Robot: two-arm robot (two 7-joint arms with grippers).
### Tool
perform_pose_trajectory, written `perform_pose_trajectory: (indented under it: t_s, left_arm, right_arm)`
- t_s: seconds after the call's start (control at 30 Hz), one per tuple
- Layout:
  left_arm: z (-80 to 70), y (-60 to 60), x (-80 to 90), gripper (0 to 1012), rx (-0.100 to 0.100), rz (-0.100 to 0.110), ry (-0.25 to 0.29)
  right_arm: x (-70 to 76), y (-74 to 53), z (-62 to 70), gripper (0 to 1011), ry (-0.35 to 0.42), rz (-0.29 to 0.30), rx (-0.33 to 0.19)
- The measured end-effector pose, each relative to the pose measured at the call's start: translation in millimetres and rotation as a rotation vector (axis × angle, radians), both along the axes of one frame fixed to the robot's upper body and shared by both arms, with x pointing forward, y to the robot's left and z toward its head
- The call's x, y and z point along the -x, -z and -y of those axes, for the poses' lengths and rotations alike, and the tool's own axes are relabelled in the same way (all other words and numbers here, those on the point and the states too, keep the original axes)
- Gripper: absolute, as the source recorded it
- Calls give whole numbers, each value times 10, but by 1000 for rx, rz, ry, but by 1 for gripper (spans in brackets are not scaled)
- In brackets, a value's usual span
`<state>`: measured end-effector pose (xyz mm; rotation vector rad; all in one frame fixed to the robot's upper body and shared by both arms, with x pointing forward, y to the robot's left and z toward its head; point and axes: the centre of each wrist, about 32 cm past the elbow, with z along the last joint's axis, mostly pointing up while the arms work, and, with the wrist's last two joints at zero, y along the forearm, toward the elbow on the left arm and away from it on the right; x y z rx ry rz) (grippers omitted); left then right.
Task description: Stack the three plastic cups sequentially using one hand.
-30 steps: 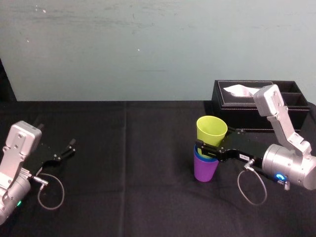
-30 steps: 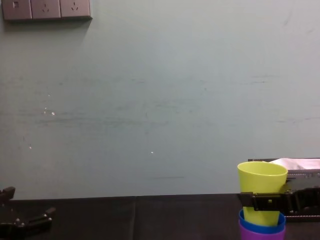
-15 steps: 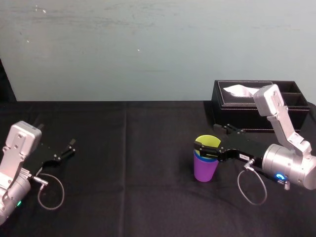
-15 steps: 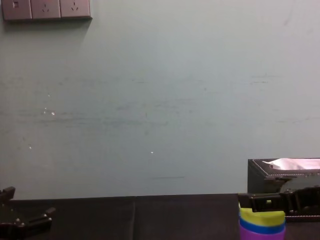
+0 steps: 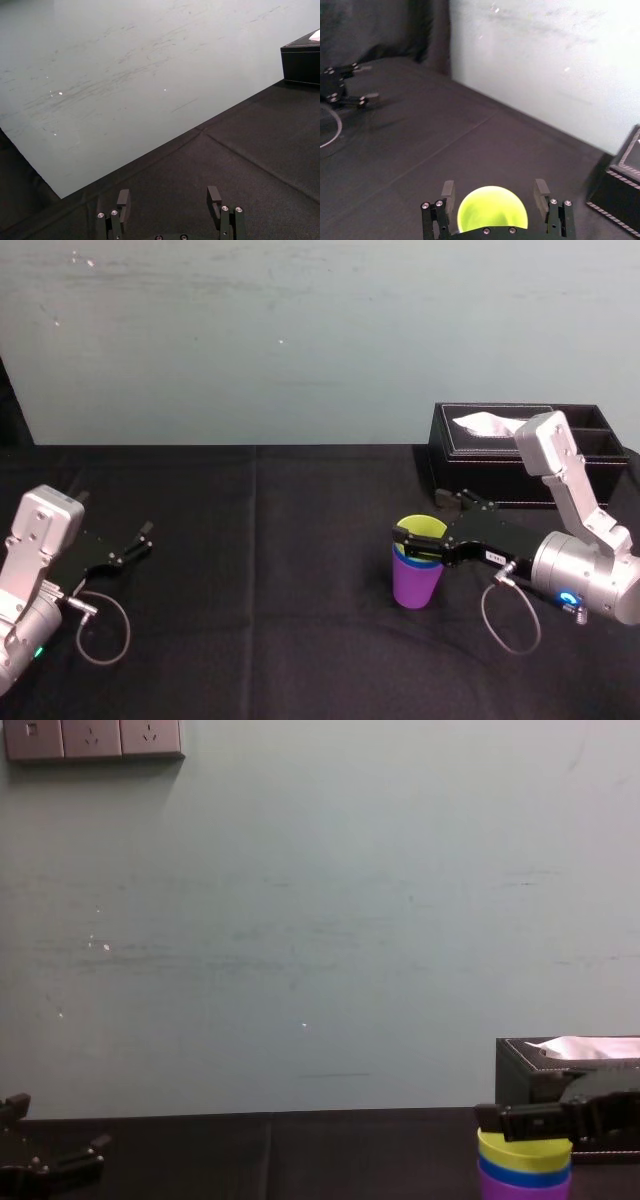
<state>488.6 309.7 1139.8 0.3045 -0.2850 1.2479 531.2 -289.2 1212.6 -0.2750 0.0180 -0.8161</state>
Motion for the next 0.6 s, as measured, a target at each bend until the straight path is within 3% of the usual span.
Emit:
perform_pose_trajectory:
  t_s: [0.13,0.37,0.5,0.6]
  left_arm:
    - [0,0,0,1000,0,0,0]
    - [0,0,0,1000,0,0,0]
    - [0,0,0,1000,0,0,0]
    - [0,0,0,1000,0,0,0]
  right_arm:
    - [61,29,-11,1000,55,59,-12]
    - [160,135,31,1000,232,157,-105]
    - [205,237,49,1000,355,170,-124]
    - [230,330,58,1000,437,146,-123]
